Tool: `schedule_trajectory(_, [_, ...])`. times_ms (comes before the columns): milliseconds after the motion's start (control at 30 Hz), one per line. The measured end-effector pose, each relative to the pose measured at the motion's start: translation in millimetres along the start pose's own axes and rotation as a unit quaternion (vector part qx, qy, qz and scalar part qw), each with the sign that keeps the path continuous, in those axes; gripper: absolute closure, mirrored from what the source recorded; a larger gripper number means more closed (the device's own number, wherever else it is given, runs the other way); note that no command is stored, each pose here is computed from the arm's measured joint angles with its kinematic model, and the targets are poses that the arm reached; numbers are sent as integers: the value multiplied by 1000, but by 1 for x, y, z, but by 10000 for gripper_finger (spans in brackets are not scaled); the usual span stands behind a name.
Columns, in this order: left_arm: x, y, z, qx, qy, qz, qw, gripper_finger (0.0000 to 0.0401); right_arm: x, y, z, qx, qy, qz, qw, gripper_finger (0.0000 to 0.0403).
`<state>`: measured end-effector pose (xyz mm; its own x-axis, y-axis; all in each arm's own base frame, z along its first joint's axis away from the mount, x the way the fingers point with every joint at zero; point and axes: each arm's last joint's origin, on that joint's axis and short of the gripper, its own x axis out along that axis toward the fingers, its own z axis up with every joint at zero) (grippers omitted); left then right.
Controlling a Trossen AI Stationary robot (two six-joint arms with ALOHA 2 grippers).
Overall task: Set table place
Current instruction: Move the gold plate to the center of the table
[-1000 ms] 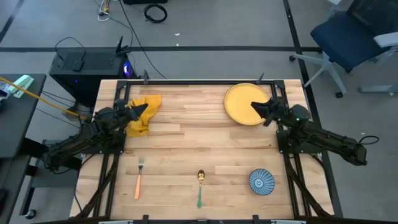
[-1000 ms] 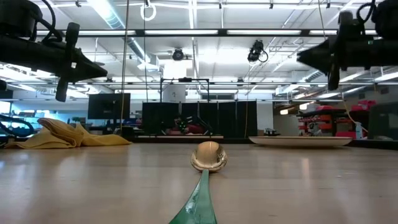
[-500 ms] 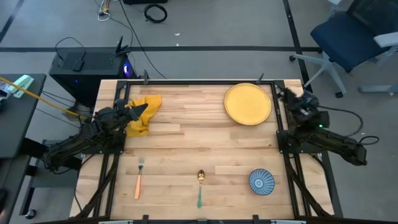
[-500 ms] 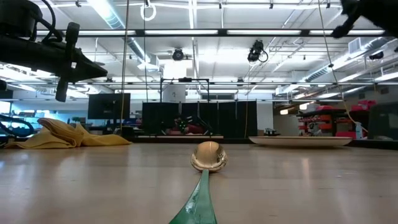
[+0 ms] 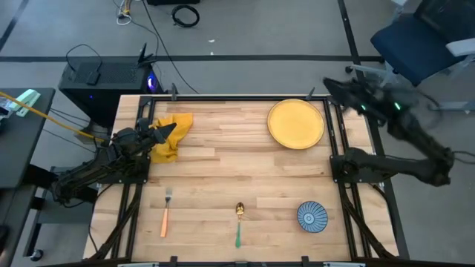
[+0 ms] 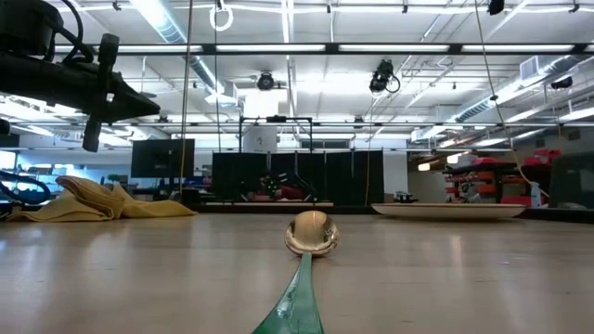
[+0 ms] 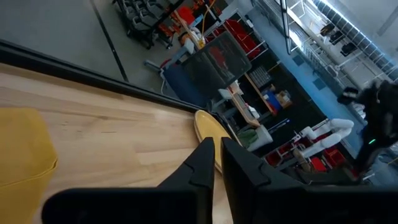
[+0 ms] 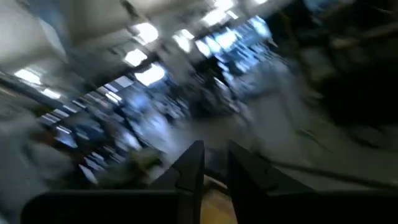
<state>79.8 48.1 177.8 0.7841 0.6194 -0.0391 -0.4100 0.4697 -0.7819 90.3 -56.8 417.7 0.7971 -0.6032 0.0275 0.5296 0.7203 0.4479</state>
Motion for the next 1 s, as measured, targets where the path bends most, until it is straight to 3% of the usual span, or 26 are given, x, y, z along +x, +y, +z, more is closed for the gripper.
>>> schedule_trajectory(67, [0,0,0,0,0,0,1000,371,24,1,14,-21,62,-96,993,333])
schedule_trajectory(133, [0,0,0,0,0,0,1000,374,49,-5,24,-25,117,-197,973,333])
schedule_trajectory(233, [0,0,0,0,0,0,1000,378,86,-28,30,-23,209,-307,928,333])
schedule_trajectory(300, [0,0,0,0,1,0,1000,377,106,-50,27,-2,278,-351,894,333])
schedule_trajectory(467, [0,0,0,1,5,-3,1000,370,140,-103,1,87,417,-375,823,333])
schedule_trajectory(567, [0,0,0,1,6,-5,1000,368,148,-125,-19,122,450,-412,783,333])
schedule_trajectory(800, [0,-1,-1,2,12,-9,1000,375,172,-170,-54,192,434,-472,743,333])
schedule_trajectory(1000, [0,-1,-1,3,12,-9,1000,377,176,-208,-83,234,441,-517,695,333])
